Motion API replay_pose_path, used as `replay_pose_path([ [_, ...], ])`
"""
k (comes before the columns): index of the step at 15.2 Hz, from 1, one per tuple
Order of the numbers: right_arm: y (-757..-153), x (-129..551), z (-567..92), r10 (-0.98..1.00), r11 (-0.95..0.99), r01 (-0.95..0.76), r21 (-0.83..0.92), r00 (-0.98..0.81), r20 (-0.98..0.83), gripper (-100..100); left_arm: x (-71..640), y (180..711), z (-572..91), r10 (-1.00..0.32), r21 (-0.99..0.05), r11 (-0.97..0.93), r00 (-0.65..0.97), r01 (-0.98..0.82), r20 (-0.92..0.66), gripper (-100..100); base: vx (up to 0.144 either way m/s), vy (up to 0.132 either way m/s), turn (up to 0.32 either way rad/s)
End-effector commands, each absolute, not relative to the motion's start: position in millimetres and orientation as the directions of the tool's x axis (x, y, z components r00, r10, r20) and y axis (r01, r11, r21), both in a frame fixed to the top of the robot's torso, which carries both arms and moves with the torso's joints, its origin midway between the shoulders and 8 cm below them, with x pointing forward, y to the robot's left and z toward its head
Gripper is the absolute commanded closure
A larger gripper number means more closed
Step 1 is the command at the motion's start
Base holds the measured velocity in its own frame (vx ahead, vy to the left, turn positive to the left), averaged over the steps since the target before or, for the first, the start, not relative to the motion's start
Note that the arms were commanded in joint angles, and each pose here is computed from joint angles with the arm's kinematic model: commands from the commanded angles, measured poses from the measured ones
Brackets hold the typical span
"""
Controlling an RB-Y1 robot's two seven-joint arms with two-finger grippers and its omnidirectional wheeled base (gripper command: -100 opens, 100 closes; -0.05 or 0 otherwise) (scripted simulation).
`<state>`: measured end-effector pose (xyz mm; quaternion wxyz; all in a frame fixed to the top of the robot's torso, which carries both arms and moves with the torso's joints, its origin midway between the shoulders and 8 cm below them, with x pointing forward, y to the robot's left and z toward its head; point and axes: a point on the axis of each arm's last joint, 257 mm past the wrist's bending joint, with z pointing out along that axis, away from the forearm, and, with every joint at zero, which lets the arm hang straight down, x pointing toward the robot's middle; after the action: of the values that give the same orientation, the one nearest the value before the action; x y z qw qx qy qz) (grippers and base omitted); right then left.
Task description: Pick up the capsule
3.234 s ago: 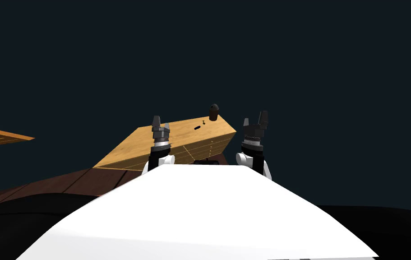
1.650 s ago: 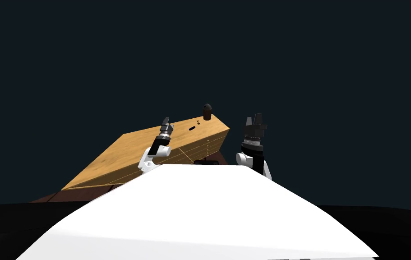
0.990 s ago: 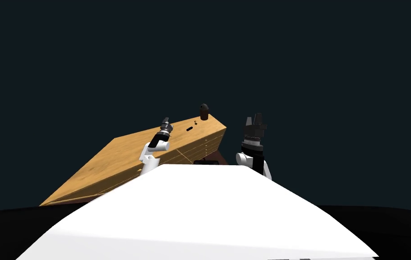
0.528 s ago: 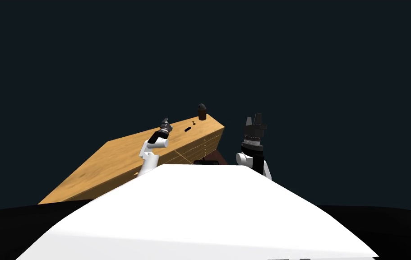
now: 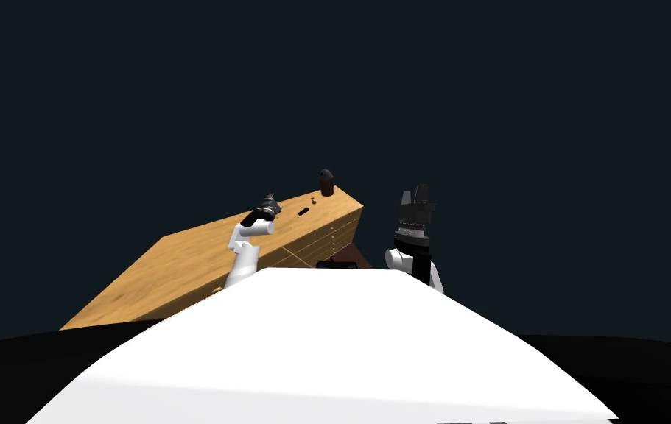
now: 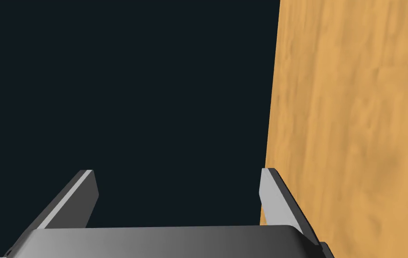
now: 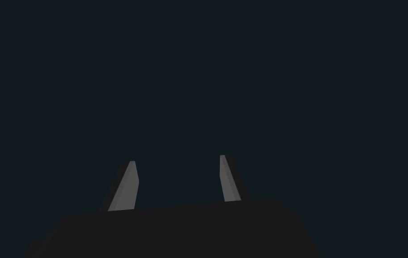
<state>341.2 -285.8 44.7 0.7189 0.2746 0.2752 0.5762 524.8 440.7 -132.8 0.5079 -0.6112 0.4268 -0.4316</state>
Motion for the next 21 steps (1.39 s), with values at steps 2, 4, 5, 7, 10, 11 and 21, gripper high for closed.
replay_pose_path([
  [2,-286,341,45,0.980,0.185,-0.677,0.712,0.185,-0.079,0,534,454,-142,-0.939,-0.971,-0.209,0.300,-0.117,0.166,-100,-0.006,-0.002,-0.124],
  [4,-286,341,45,0.980,0.185,-0.677,0.712,0.185,-0.079,0,533,455,-150,-0.937,-0.965,-0.217,0.309,-0.145,0.164,-100,-0.005,0.000,-0.074],
  [5,-286,341,45,0.980,0.185,-0.677,0.712,0.185,-0.079,0,538,461,-151,-0.923,-0.953,-0.265,0.326,-0.147,0.206,-100,-0.005,-0.003,-0.078],
  [7,-286,341,45,0.980,0.185,-0.677,0.712,0.185,-0.079,0,536,462,-158,-0.920,-0.947,-0.272,0.335,-0.172,0.204,-100,-0.005,-0.001,-0.084],
  [10,-286,341,45,0.980,0.185,-0.677,0.712,0.185,-0.079,0,540,468,-166,-0.900,-0.924,-0.327,0.362,-0.197,0.242,-100,-0.004,-0.001,-0.081],
  [11,-286,341,45,0.980,0.185,-0.677,0.712,0.185,-0.079,0,544,472,-170,-0.881,-0.903,-0.377,0.382,-0.206,0.280,-100,-0.004,-0.002,-0.093],
  [21,-286,341,45,0.980,0.185,-0.677,0.712,0.185,-0.079,0,546,479,-197,-0.802,-0.800,-0.533,0.466,-0.277,0.373,-100,-0.004,-0.001,-0.082],
])
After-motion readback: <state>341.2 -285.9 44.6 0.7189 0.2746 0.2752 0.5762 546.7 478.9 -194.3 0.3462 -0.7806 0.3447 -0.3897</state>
